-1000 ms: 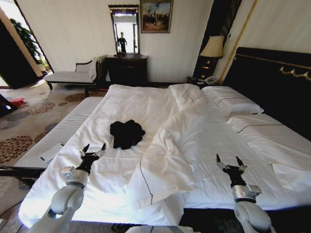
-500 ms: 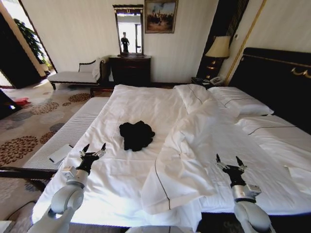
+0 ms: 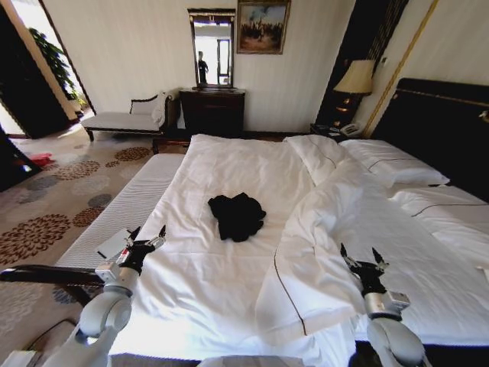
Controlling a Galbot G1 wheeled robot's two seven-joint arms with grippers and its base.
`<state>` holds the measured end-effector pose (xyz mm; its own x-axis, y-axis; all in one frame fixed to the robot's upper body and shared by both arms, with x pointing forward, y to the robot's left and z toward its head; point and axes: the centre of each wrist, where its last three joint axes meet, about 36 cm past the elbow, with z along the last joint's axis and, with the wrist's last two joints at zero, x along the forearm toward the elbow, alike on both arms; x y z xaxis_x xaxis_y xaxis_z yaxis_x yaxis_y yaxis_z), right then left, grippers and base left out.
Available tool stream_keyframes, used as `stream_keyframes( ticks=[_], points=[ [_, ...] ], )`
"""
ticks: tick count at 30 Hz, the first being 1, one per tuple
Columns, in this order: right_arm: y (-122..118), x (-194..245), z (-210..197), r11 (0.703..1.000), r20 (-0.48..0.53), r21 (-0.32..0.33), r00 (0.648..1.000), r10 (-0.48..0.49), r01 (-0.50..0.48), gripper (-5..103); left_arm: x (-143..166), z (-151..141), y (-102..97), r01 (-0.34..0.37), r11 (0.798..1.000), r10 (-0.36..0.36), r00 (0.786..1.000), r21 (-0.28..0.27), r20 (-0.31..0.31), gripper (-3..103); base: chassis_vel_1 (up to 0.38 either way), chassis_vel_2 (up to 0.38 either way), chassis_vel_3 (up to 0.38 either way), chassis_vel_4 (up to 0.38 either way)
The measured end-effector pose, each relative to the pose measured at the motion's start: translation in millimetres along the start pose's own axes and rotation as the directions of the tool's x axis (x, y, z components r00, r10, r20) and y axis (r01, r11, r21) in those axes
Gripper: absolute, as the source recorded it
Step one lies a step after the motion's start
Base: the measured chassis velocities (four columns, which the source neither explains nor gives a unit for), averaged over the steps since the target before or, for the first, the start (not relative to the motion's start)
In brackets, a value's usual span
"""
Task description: Fold the clothes on the bed.
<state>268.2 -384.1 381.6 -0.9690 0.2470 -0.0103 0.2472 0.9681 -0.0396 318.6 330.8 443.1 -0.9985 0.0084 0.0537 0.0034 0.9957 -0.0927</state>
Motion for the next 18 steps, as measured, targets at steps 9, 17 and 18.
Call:
stream_keyframes(
  ticks=[9,17,18],
  points=[
    [11,20,-83,0.976,-0.05,-0.218,0.998,-0.028,0.016,100,2,0,0.0,0.003,1.0,-0.003,1.0,0.001,0.001,100,-0.017,-0.005,0.014,-0.001],
    [14,37,-133,0.909,-0.237,-0.406,0.951,-0.2,0.091,100,10,-7,2.2,0.008,1.0,-0.008,1.0,-0.01,0.018,100,0.0,0.0,0.0,0.0],
    [13,35,-133,0.909,-0.256,-0.404,0.942,-0.216,0.099,100,11,-7,2.2,0.008,1.0,-0.008,1.0,-0.012,0.02,100,0.0,0.0,0.0,0.0]
  ],
)
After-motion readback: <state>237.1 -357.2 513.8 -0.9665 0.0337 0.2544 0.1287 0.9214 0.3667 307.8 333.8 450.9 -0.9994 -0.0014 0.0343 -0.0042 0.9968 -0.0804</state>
